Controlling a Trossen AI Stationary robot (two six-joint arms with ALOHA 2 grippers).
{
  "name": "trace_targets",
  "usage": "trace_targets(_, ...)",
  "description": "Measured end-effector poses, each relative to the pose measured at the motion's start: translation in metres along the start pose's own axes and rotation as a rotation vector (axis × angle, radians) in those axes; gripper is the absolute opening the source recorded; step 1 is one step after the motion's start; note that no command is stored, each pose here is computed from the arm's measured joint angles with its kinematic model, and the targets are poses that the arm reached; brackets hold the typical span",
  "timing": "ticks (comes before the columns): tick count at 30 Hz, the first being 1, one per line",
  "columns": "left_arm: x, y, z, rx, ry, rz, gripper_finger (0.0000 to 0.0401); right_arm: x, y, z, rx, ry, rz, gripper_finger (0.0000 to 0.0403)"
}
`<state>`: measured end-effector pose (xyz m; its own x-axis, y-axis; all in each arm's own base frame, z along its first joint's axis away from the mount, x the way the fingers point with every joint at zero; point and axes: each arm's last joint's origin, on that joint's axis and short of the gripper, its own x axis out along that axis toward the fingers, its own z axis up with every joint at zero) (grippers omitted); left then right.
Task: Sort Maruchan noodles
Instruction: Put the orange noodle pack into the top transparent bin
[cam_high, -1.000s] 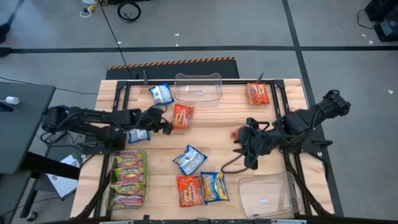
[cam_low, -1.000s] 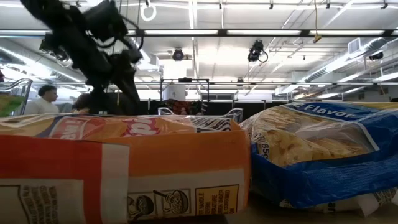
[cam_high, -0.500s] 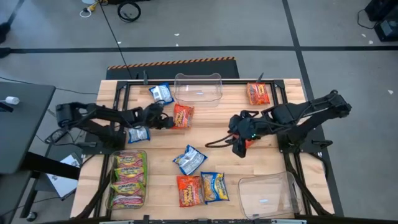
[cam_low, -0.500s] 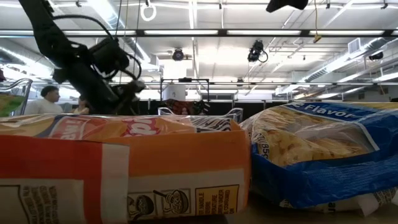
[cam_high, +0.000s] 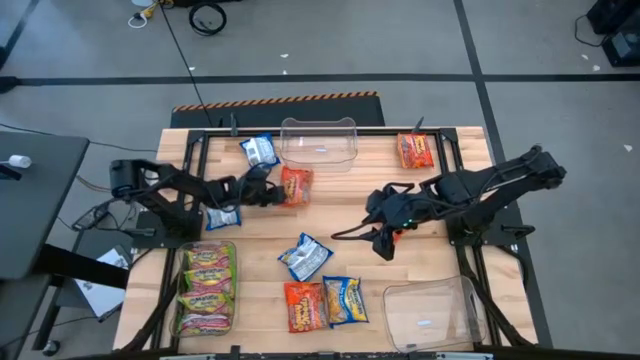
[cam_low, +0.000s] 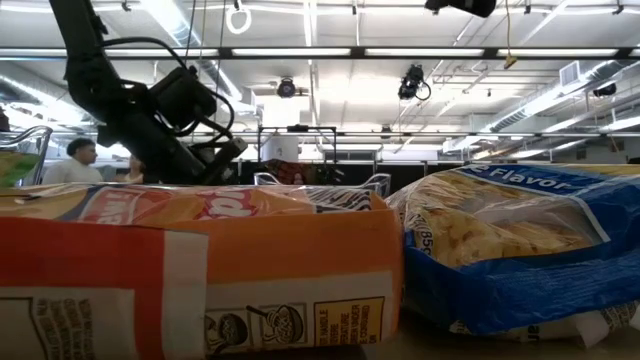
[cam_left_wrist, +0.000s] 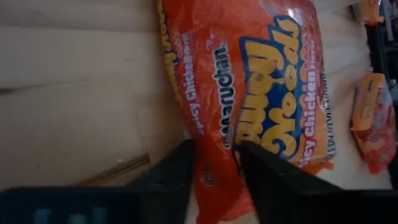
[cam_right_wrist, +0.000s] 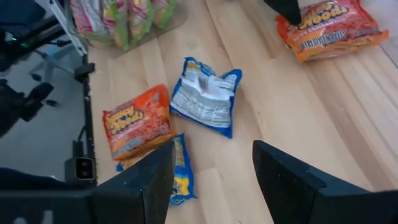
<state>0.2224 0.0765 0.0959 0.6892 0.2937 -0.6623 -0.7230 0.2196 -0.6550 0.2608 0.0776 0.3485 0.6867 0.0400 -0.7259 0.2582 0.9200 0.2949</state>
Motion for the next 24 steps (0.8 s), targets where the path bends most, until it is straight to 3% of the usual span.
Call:
trace_targets(3,-0.001,-0.003,-0.006,0.028,-0.010,0.004,0.0041,-0.004,0.001,-0.001,-0.003,-0.010,0.009,0.0218)
trace_targets(5,-0.004,-0.008,-0.012,0.039,0.004,-0.019,0.0013,-0.008,0.002,-0.002,-0.007,-0.018,0.017,0.0215)
trace_targets(10,-0.026,-0.039,-0.037,0.058,0.051,-0.114,0.0005,-0.023,0.014,-0.012,0.017,-0.006,0.092,0.0206)
trace_targets(15,-0.060,-0.088,-0.052,0.174,-0.014,-0.066,0.0004,-0.033,0.030,-0.027,0.010,-0.004,0.128,0.0202)
trace_targets(19,-0.089,-0.139,-0.039,0.310,-0.113,-0.015,0.0003,-0.036,0.040,-0.036,0.035,-0.011,0.129,0.0201)
trace_targets(24,-0.108,-0.187,0.004,0.490,-0.232,0.089,0.0002,-0.038,0.046,-0.042,0.057,-0.059,0.090,0.0201)
